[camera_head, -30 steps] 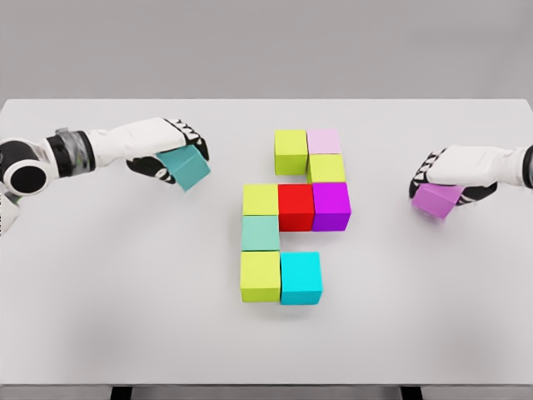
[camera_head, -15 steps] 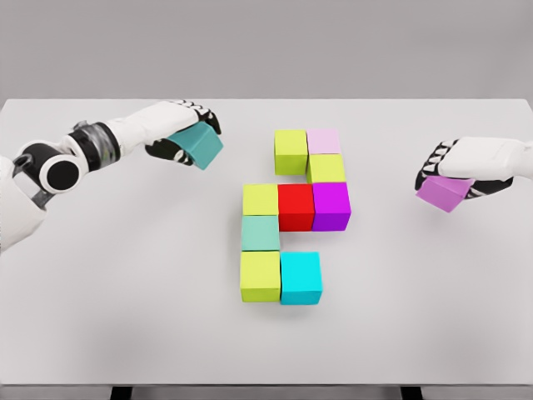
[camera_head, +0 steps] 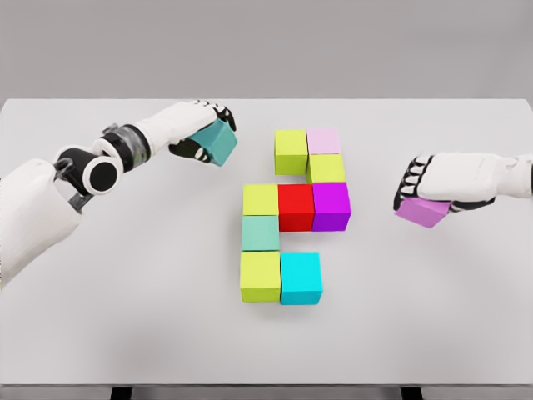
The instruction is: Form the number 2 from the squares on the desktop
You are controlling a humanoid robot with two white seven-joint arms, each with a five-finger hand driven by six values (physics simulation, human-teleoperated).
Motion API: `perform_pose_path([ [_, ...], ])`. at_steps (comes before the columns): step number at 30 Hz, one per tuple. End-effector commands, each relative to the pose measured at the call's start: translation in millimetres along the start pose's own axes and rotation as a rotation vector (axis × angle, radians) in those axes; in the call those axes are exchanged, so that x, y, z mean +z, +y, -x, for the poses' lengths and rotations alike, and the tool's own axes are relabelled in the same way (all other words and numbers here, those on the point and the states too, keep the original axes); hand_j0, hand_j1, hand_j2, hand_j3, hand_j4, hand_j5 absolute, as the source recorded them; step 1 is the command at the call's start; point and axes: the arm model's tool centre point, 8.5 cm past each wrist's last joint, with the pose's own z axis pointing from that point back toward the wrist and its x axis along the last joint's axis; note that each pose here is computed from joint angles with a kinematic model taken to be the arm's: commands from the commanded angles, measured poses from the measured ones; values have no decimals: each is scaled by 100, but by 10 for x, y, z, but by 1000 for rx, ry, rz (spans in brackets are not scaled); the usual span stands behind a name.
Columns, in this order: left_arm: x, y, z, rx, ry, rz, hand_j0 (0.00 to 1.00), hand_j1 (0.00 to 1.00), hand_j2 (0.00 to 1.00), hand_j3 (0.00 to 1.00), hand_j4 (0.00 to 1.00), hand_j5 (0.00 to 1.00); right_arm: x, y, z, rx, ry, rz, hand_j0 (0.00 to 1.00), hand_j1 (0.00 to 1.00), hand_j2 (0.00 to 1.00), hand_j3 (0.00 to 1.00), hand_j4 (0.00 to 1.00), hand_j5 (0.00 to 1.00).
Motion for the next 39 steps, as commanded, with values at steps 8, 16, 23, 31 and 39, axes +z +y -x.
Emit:
perform_pose_path([
  [8,-215,-138,-232,7,17,-9,37,37,37,37,37,37,-75,99,-121,-6,-41,-33,56,56,56,56,56,56],
  [16,-385,-223,-183,65,49,-6,37,37,37,37,37,37,98,162,-95,-61,-56,-80,53,53,53,53,53,53],
  [23,-493,-205,-363,99,18,-90,36,36,36,36,36,36,-76,248,-228,-86,-137,-139,53,53,53,53,53,53],
  [31,-475,-247,-255,97,55,-76,35,35,35,35,35,35,-243,165,-330,-69,-187,-120,53,53,53,53,53,53],
  [39,-475,-261,-258,93,69,-38,36,36,36,36,36,36,-453,54,-479,-43,-252,-99,53,53,53,53,53,53],
])
